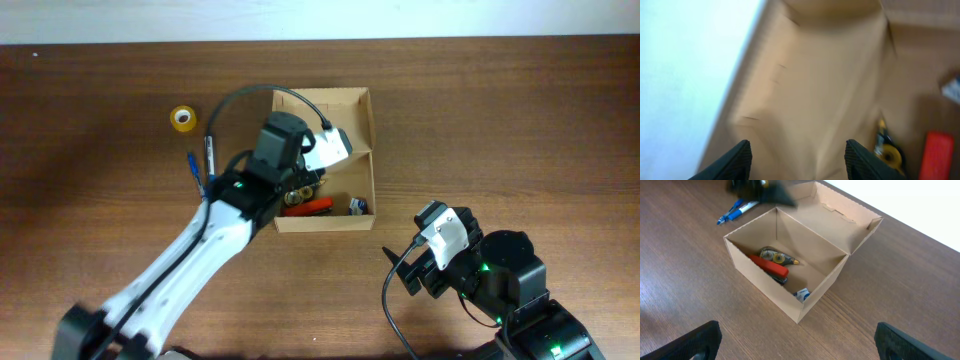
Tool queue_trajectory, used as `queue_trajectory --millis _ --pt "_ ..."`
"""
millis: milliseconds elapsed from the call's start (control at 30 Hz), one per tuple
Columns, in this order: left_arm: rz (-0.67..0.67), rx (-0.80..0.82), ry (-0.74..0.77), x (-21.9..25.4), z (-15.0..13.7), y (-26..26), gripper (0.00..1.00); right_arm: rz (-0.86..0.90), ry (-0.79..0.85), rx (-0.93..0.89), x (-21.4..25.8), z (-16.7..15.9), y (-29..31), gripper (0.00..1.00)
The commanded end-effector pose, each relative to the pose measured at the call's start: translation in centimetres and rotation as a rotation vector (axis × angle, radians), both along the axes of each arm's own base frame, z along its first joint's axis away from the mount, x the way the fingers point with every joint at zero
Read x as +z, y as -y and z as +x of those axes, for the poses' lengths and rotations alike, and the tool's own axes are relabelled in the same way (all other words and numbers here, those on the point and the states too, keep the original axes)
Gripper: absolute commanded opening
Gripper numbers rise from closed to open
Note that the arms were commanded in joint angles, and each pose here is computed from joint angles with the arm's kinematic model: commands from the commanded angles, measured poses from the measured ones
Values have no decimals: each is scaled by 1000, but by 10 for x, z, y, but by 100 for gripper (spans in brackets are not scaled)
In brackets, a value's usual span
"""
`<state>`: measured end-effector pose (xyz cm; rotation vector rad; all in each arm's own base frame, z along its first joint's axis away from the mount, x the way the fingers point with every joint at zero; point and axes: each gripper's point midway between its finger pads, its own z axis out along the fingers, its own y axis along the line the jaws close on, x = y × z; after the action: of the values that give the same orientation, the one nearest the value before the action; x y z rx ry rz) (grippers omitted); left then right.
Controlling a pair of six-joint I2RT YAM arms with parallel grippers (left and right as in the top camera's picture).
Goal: Pack container
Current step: 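Open the left gripper to drop the correction tape and lift out, then move the left gripper over the clear tape roll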
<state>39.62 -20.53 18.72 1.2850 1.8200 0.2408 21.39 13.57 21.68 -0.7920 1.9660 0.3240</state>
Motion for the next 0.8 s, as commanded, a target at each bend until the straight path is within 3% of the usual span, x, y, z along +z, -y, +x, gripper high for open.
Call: queue_trajectory --millis 0,433,567,633,667,700,767 --pt "-129 97 47 43 -1 -15 59 -8 2 2 -2 0 -1 99" --pt "-359 597 -54 47 9 -149 54 -8 2 2 -2 0 -1 99" --pt "-390 669 -53 47 12 -174 56 -8 2 2 -2 0 -1 99" --pt "-401 662 -79 43 9 -175 79 -8 2 2 -2 0 -1 99" --pt "-406 657 -97 40 7 -175 95 -8 2 2 -2 0 -1 99" --pt "-410 654 -108 39 6 -176 100 -8 2 2 -2 0 -1 99" --pt "-411 664 -108 39 6 -180 100 -8 2 2 -2 0 -1 99"
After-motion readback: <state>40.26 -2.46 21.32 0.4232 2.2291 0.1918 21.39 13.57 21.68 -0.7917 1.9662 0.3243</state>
